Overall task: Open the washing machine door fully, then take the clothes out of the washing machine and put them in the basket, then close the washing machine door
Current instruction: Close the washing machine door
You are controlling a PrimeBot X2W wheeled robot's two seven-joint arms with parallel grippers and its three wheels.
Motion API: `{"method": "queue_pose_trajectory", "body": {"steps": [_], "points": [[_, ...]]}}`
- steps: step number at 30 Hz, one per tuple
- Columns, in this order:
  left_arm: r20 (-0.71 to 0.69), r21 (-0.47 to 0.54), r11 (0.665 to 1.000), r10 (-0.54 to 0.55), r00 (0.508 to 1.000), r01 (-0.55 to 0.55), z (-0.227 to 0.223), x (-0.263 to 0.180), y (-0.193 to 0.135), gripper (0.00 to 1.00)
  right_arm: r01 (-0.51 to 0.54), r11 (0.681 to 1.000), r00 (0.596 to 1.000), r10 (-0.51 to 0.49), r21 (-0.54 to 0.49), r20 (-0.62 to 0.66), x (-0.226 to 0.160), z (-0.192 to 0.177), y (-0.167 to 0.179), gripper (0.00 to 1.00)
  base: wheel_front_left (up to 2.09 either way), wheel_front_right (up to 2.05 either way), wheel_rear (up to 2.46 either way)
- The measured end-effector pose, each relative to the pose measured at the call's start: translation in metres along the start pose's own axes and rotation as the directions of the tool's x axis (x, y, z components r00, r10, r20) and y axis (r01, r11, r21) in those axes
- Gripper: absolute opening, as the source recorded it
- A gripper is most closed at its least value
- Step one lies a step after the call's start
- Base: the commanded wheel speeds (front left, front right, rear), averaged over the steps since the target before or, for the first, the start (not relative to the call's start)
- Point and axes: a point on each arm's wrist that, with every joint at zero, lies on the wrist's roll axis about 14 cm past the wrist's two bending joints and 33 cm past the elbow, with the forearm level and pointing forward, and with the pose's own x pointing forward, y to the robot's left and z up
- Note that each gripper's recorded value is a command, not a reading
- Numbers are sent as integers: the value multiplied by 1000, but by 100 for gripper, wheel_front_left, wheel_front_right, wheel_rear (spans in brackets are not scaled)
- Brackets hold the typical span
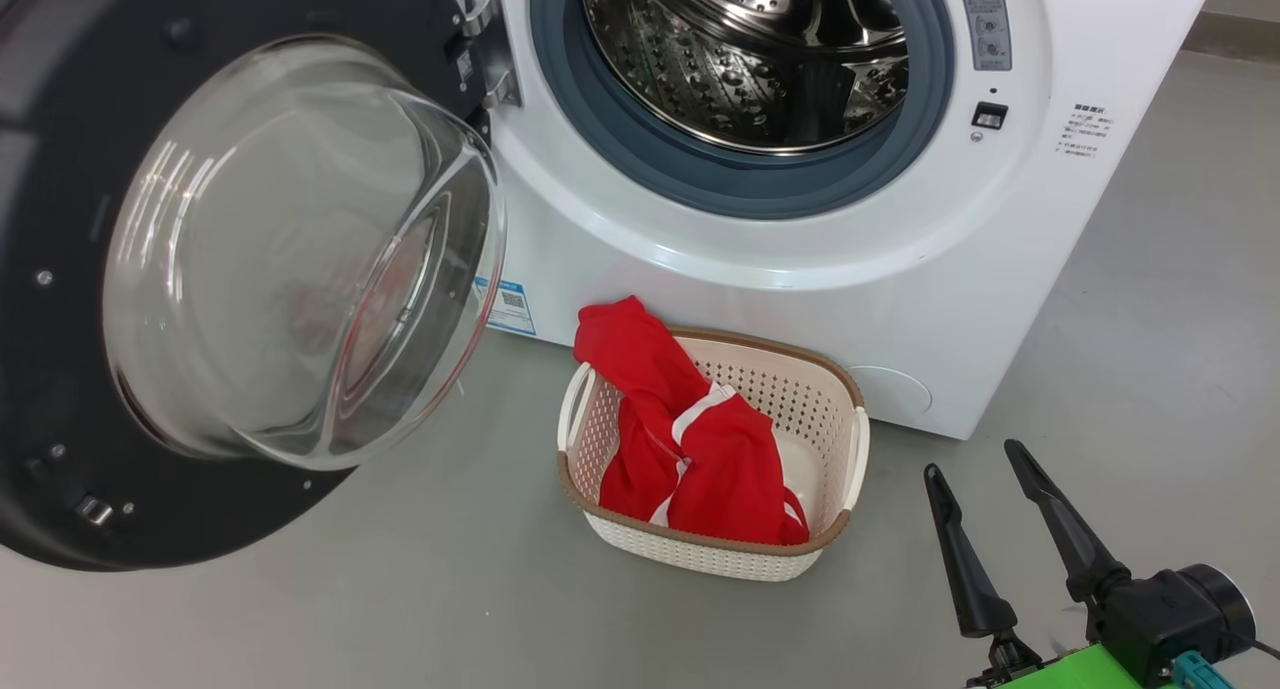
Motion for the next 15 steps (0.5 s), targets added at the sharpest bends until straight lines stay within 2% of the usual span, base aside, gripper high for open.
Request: {"method": "queue_pose_trajectory", "body": {"steps": [4, 8, 15], "points": [[-59, -15, 1000, 8, 998, -9, -11, 1, 3, 0, 1, 1000, 1000, -1, -7, 0, 0, 0, -1, 100, 0, 0, 0], [-111, -39, 998, -49, 993, 45, -18, 0, -7, 0, -1, 1000, 1000, 1, -7, -1, 1, 0, 0, 100, 0, 0, 0], [-167, -51, 996, -78, 983, 71, -25, -2, -9, 0, -10, 1000, 1000, 10, -2, -7, 4, -3, 2, 100, 0, 0, 0]]}}
